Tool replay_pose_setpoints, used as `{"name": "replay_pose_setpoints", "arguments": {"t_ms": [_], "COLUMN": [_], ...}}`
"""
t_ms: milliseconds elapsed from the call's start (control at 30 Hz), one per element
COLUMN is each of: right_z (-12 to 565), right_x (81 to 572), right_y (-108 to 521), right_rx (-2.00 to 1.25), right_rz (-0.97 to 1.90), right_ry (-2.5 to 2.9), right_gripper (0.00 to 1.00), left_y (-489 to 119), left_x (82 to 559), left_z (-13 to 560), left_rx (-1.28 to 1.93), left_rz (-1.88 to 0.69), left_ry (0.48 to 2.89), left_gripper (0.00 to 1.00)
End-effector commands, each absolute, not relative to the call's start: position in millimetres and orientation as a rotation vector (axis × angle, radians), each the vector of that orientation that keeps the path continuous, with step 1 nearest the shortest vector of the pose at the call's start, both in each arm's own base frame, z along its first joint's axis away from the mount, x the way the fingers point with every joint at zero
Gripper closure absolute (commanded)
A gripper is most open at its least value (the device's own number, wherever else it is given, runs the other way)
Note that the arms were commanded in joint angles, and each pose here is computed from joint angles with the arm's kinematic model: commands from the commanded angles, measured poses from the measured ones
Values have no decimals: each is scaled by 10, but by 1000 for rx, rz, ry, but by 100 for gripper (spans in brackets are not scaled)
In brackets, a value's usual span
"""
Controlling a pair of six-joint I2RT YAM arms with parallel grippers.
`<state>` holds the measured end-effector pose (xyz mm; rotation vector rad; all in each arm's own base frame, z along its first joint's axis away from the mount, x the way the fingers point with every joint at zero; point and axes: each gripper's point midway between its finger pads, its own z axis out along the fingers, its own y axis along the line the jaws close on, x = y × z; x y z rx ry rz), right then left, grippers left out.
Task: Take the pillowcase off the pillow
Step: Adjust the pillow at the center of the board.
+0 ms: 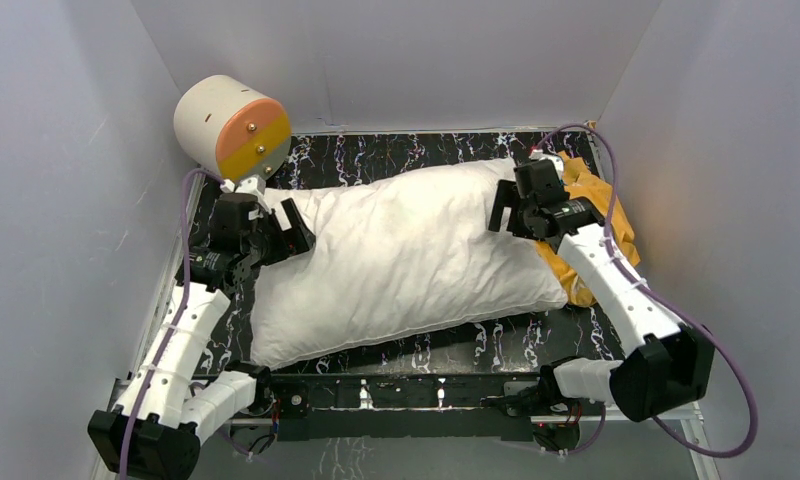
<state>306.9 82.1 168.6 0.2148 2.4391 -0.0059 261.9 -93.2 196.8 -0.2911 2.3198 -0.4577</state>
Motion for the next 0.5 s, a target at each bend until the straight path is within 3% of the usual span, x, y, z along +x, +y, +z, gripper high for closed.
{"name": "replay_pose_setpoints", "arguments": {"t_ms": [0,167,367,467], "right_z": [2367,2702,2951,2899], "right_x": [3073,3065,2838,2718], "right_y": [1050,1396,2165,2616], "right_rx": [114,89,-162,-285], "right_rz": [187,458,972,1000], "right_ry": [2306,2212,2117,2138], "right_gripper": [1,1,1,3], "left_y": [-864,-848,-907,-965], "left_x": [2572,2562,2556,2578], "left_z": [2351,2633,2926,2950], "left_rx": [-251,-240,-202,-186], "left_rz": [-412,-420,-469,-501], "left_ry": [2239,2178,2126,2133], "left_gripper": [10,2,2,2]}}
